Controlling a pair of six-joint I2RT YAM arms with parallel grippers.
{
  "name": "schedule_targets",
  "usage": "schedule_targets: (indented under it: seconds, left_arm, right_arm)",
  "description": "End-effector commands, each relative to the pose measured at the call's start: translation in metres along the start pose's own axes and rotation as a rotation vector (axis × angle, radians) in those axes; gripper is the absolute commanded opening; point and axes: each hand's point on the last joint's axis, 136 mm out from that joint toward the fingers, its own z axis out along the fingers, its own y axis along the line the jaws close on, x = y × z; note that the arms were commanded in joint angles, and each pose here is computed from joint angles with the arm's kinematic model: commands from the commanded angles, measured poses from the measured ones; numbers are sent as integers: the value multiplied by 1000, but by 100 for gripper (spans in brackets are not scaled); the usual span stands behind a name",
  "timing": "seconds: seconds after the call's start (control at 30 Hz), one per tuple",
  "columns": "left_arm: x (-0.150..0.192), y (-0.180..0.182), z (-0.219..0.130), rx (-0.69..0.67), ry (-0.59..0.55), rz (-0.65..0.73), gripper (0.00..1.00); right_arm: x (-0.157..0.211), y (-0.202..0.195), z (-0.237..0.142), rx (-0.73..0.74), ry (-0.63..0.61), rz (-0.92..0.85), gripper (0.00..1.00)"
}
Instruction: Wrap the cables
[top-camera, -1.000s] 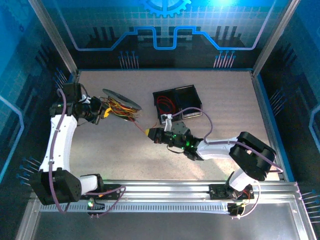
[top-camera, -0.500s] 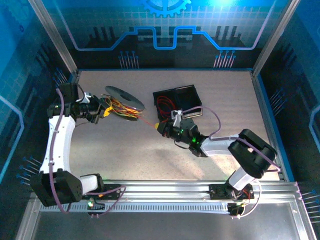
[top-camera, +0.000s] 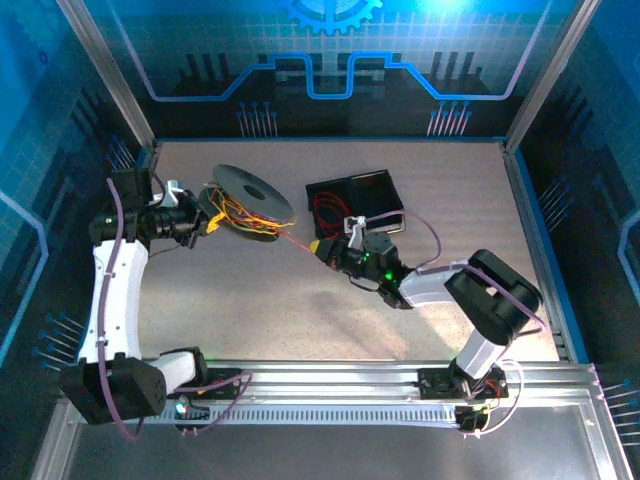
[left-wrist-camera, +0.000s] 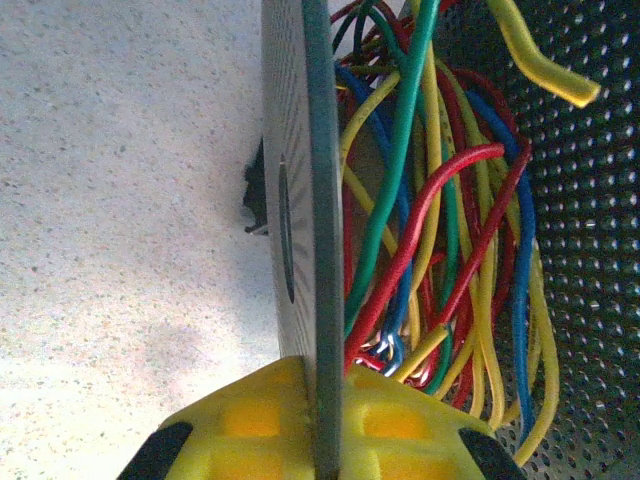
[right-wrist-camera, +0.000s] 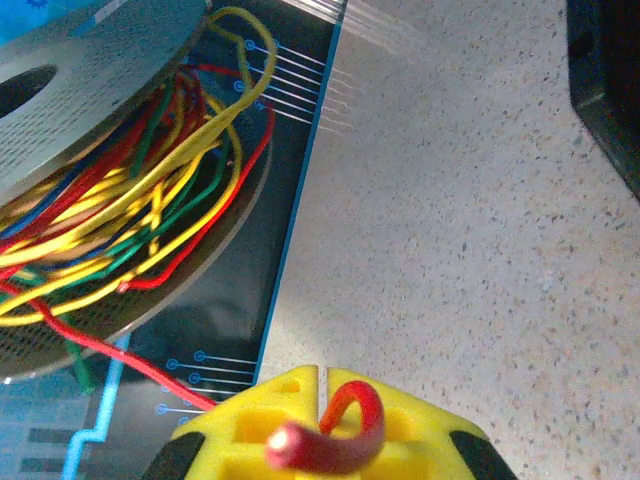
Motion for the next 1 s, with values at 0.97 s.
schedule_targets:
  seconds: [0.97]
  left_arm:
    - [142,-82,-28,281,249,856,0]
  right_arm:
    - [-147,5,-15,-76,27,180,0]
